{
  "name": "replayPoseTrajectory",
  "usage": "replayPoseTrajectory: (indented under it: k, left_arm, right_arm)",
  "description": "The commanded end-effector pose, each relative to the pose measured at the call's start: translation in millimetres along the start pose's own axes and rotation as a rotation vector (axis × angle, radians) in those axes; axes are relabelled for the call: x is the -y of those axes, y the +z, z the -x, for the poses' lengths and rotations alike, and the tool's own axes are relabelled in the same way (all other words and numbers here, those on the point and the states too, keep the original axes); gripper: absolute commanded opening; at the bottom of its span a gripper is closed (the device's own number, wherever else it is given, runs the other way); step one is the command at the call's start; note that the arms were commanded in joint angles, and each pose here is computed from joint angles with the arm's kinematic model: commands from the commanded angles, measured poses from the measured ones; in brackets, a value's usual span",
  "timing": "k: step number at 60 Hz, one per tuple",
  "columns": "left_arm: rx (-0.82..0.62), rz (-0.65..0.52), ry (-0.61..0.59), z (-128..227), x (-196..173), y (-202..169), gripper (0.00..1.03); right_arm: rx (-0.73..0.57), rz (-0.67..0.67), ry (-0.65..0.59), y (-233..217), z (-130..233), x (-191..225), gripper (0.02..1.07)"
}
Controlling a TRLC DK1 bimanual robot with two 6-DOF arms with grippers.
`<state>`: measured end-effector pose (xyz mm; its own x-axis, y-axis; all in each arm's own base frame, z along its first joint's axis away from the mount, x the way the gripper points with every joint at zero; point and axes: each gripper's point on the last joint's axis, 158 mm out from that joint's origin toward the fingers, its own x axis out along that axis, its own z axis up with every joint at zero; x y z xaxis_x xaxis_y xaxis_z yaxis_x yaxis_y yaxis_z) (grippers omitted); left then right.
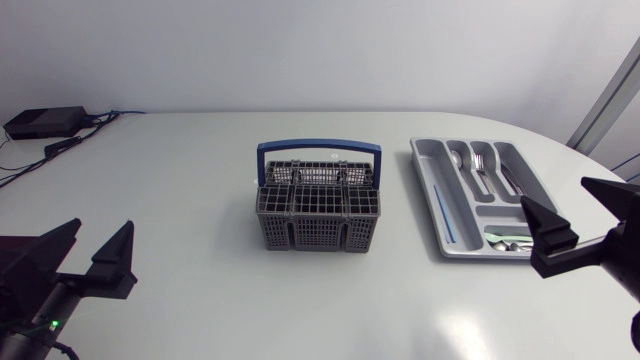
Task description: Unload the cutlery basket into the drawer organizer.
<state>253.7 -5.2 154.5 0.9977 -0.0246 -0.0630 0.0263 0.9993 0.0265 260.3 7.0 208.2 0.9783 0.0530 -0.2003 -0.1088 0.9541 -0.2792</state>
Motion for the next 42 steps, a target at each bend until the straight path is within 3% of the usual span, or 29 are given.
replayPoseTrajectory:
  k: [1,42]
  left_arm:
    - [0.002,0.028,0.008,-0.7,-1.8,-4.4,0.99]
    - [0.002,0.028,0.008,-0.7,-1.8,-4.4,0.99]
  right_arm:
    - [0.013,-0.057,-0.012,-10.3,-0.9,-2.2,1.03]
    - [0.134,-0.296,-0.084,-59.1,-5.6,-8.6,1.03]
